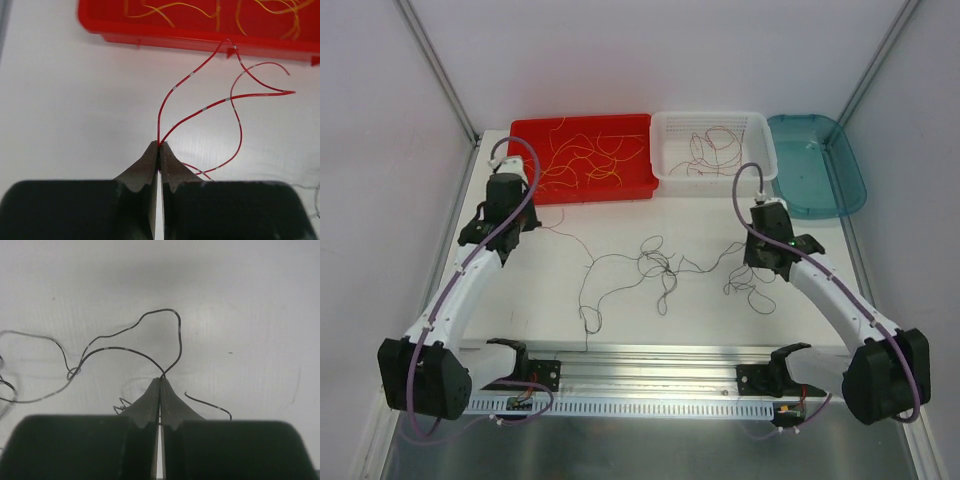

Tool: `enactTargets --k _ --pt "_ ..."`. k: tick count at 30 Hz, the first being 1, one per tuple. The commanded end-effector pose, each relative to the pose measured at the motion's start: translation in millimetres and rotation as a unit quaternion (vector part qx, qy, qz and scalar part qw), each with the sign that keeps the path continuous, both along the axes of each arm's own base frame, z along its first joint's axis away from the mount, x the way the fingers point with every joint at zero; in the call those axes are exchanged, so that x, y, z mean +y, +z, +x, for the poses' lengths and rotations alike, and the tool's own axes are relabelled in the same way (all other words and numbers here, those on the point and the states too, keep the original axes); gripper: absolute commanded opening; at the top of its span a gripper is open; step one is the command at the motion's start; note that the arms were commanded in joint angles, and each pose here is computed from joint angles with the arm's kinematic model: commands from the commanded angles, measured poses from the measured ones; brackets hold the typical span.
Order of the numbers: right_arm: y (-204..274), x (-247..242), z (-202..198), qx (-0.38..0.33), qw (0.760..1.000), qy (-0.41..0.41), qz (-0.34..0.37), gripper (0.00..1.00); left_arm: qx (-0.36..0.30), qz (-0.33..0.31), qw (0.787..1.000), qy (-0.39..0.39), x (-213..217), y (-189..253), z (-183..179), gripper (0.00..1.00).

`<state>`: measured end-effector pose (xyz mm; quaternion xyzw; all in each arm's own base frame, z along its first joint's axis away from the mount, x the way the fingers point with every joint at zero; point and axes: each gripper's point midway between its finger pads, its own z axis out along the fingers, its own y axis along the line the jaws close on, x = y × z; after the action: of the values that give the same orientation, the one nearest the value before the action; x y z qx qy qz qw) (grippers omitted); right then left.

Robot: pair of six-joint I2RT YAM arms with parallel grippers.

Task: Untangle the cables

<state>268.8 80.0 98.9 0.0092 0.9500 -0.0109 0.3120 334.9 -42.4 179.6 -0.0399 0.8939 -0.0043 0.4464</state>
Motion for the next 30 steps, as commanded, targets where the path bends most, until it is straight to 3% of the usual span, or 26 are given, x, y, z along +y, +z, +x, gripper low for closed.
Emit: enactTargets --k 1,5,10,15,18,19,21,26,30 --pt "16 -28 -12 -0.004 0.998 -0.057 0.039 0.01 -0.017 -0.006 0.992 0.122 49 3 -11 0.0" --pt "35 -35 -14 -0.025 0.995 -0.069 0.073 0.01 -0.035 -0.017 0.984 0.174 73 12 -18 0.0" --pt "36 -40 -17 -0.017 0.995 -0.075 0.06 0.01 -0.048 -0.011 0.975 0.217 91 20 -25 0.0" --pt "28 -56 -22 -0.007 0.992 -0.113 0.057 0.01 -0.073 -0.001 0.949 0.306 133 29 -49 0.0" --pt "28 -41 -20 -0.004 0.992 -0.085 0.088 0.03 -0.077 -0.023 0.961 0.266 120 32 -38 0.0" --pt "27 -36 -19 -0.001 0.993 -0.073 0.093 0.04 -0.071 -0.052 0.971 0.222 102 29 -31 0.0" --pt "29 -24 -17 0.0 0.993 -0.048 0.107 0.12 -0.068 -0.074 0.979 0.174 85 28 -20 0.0" --pt "52 -1 -15 -0.031 0.995 0.014 0.094 0.48 -0.052 -0.149 0.987 0.004 19 29 -9 0.0" --pt "90 18 -18 -0.078 0.991 0.069 0.083 0.65 -0.046 -0.164 0.978 -0.118 -36 34 -14 0.0"
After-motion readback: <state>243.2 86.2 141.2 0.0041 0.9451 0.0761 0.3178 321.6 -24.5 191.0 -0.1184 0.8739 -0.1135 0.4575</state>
